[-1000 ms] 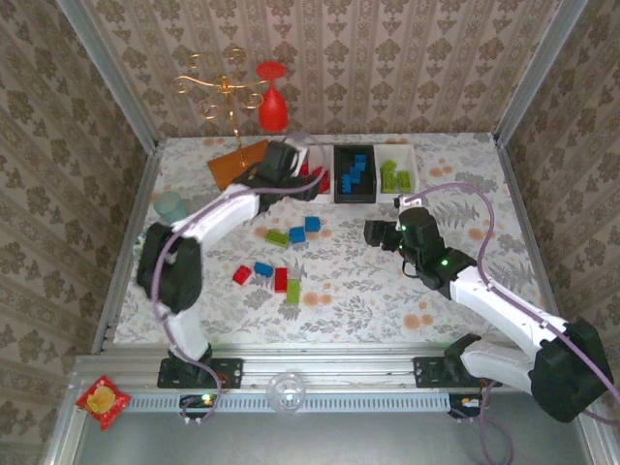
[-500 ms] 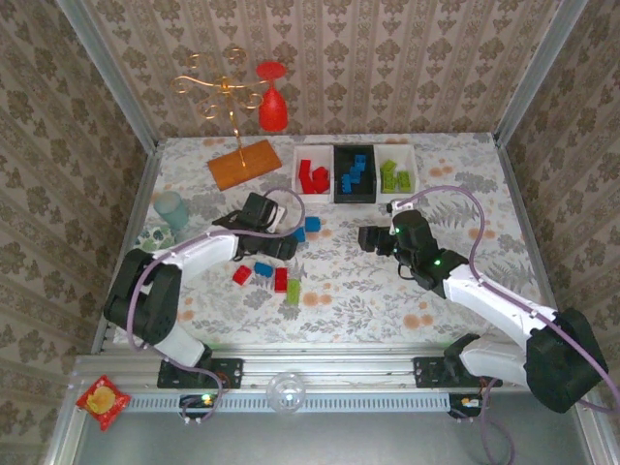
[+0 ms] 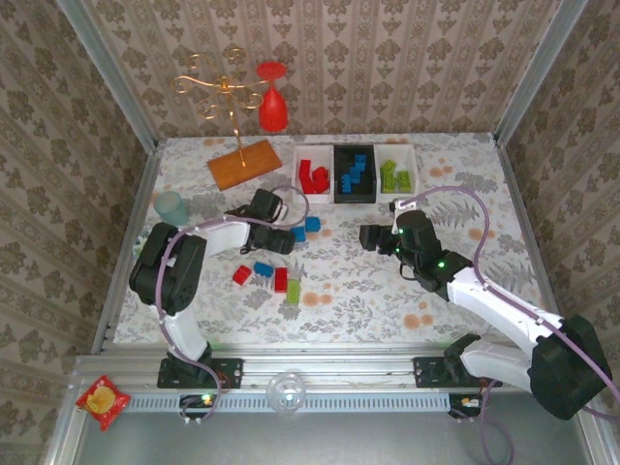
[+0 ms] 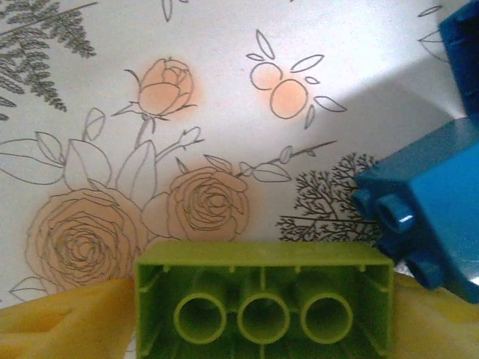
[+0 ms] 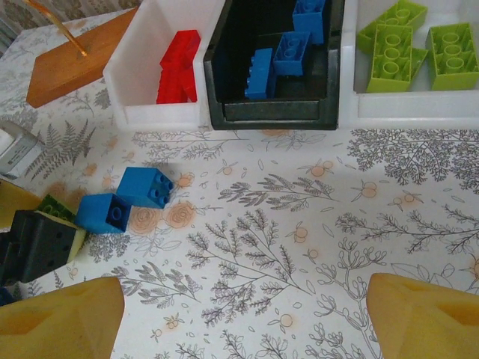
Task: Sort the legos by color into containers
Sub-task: Pick up the lego from the center of the table, then place the lego in the container.
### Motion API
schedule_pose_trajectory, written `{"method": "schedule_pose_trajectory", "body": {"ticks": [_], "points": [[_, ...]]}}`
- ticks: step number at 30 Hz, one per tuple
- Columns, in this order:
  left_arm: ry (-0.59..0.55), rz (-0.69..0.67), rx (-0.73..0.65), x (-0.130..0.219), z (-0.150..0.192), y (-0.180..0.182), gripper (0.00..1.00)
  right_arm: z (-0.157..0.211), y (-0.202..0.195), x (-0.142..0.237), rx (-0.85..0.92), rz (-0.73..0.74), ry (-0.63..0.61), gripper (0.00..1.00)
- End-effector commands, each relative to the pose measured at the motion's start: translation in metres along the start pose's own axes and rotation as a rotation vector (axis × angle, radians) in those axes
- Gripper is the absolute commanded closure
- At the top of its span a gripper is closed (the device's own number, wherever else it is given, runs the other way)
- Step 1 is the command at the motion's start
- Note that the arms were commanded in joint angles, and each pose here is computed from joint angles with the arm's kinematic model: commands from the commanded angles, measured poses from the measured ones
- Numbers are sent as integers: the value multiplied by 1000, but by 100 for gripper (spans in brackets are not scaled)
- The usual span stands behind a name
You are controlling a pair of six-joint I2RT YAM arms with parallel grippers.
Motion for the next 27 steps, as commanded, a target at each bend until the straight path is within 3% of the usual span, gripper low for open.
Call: {"method": "schedule_pose_trajectory", "body": {"ticks": [1, 5, 8, 12, 15, 19, 27], "points": [[-39, 15, -9, -10, -10, 0, 27, 4, -3, 3, 0, 18, -5, 14], [-84, -60, 12, 5, -8, 2, 39, 2, -2, 2, 2, 21, -7, 14], [-237, -131, 67, 36, -13, 1, 44, 1, -2, 3, 1, 23, -7, 14], [-439, -32, -12, 63, -49, -32, 42, -2, -10, 7, -15, 108, -67, 14], [-465, 19, -91, 57, -86, -61, 42, -9, -29, 17, -66, 230, -149, 13], [-554, 97, -167, 53, -131, -96, 42, -11, -45, 36, -150, 228, -226, 12], [-664, 170, -255, 18, -205, -138, 41, -8, -56, 53, -177, 263, -237, 10]]}}
Point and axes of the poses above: each hand's point on the last joint's axis, 136 mm out from that joint toward the fingers, its own x axis back along the fingers, its own y axis along the line the jaws close on, z = x × y, the point moved 10 cm from there along x, back along the fingers, and after that the axes turned 12 degrees about -x, right-handed, at the moved point
